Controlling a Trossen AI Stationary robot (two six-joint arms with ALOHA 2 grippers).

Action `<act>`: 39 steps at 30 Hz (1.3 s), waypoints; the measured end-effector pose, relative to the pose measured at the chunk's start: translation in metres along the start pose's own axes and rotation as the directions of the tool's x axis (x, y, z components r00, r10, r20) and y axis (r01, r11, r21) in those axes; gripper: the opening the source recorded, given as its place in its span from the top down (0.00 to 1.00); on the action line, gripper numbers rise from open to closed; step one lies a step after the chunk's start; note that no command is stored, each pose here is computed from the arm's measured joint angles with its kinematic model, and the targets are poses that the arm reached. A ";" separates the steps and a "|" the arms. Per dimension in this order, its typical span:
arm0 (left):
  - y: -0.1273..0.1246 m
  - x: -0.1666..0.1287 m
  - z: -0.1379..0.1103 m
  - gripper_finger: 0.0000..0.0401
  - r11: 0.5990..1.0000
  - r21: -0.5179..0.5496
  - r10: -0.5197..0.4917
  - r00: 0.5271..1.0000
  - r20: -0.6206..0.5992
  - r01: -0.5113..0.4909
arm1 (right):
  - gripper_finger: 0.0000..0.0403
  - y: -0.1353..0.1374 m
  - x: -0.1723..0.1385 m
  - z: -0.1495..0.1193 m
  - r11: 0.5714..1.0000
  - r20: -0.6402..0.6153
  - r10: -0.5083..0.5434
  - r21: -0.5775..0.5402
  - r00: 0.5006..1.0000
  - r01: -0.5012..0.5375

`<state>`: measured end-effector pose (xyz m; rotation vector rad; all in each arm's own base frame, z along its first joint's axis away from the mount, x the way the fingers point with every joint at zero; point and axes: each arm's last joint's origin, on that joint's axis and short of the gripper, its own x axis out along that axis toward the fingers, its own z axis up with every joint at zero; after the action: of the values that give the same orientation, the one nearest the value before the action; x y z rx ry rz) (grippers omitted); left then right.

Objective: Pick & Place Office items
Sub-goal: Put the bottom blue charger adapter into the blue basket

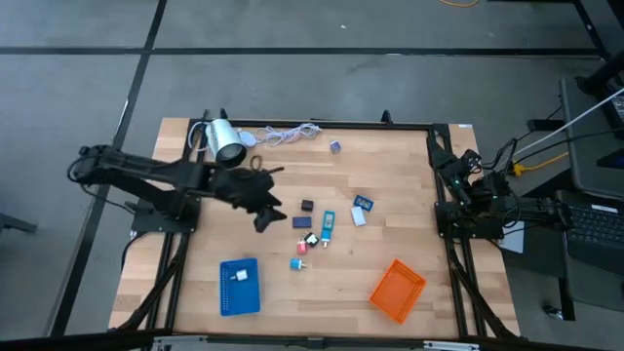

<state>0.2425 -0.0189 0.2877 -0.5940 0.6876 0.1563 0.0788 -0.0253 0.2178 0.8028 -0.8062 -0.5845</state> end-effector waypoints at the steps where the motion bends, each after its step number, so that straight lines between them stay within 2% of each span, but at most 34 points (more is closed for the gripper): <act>1: 0.006 0.006 0.001 0.39 1.000 0.017 0.007 0.999 -0.037 -0.006 | 0.49 0.000 0.000 0.000 1.000 0.000 0.000 0.001 1.000 0.000; 3: 0.017 0.019 0.004 0.40 0.998 0.055 0.031 0.993 -0.117 -0.025 | 0.49 0.000 0.000 0.000 1.000 0.000 0.000 0.006 1.000 0.000; 6: 0.020 0.039 0.006 0.41 0.983 0.177 0.092 0.970 -0.225 -0.053 | 0.49 0.000 0.000 0.000 1.000 -0.001 0.000 0.008 1.000 0.000; 11: -0.002 0.070 0.009 0.41 0.909 0.417 0.146 0.924 -0.353 0.015 | 0.49 0.000 0.000 0.000 1.000 -0.006 0.008 0.010 1.000 -0.008; 15: -0.024 0.093 0.011 0.42 0.859 0.506 0.152 0.905 -0.398 0.079 | 0.49 0.000 0.000 -0.001 1.000 -0.021 0.022 0.021 1.000 -0.021; 19: -0.041 0.114 0.004 0.42 0.853 0.512 0.152 0.891 -0.427 0.100 | 0.49 0.000 0.000 -0.002 0.999 -0.048 0.036 0.036 0.998 -0.034; 24: -0.056 0.130 -0.011 0.43 0.877 0.474 0.160 0.879 -0.450 0.083 | 0.49 0.000 0.000 -0.004 0.996 -0.081 0.056 0.072 0.995 -0.050; 31: -0.075 0.146 -0.046 0.44 0.906 0.421 0.185 0.846 -0.499 0.051 | 0.49 -0.005 -0.001 -0.012 0.998 -0.170 0.037 0.048 0.985 -0.029; 36: -0.084 0.158 -0.071 0.44 0.888 0.458 0.270 0.846 -0.460 -0.035 | 0.49 -0.007 -0.001 -0.015 0.999 -0.207 0.032 0.038 0.978 -0.025; 39: -0.083 0.165 -0.076 0.44 0.885 0.458 0.302 0.848 -0.436 -0.079 | 0.49 -0.007 -0.001 -0.015 0.999 -0.207 0.033 0.040 0.978 -0.025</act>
<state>0.3546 -0.1392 0.1740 -0.1277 1.2532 0.0345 0.0888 -0.0223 0.2055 0.8697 -0.6377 -0.4523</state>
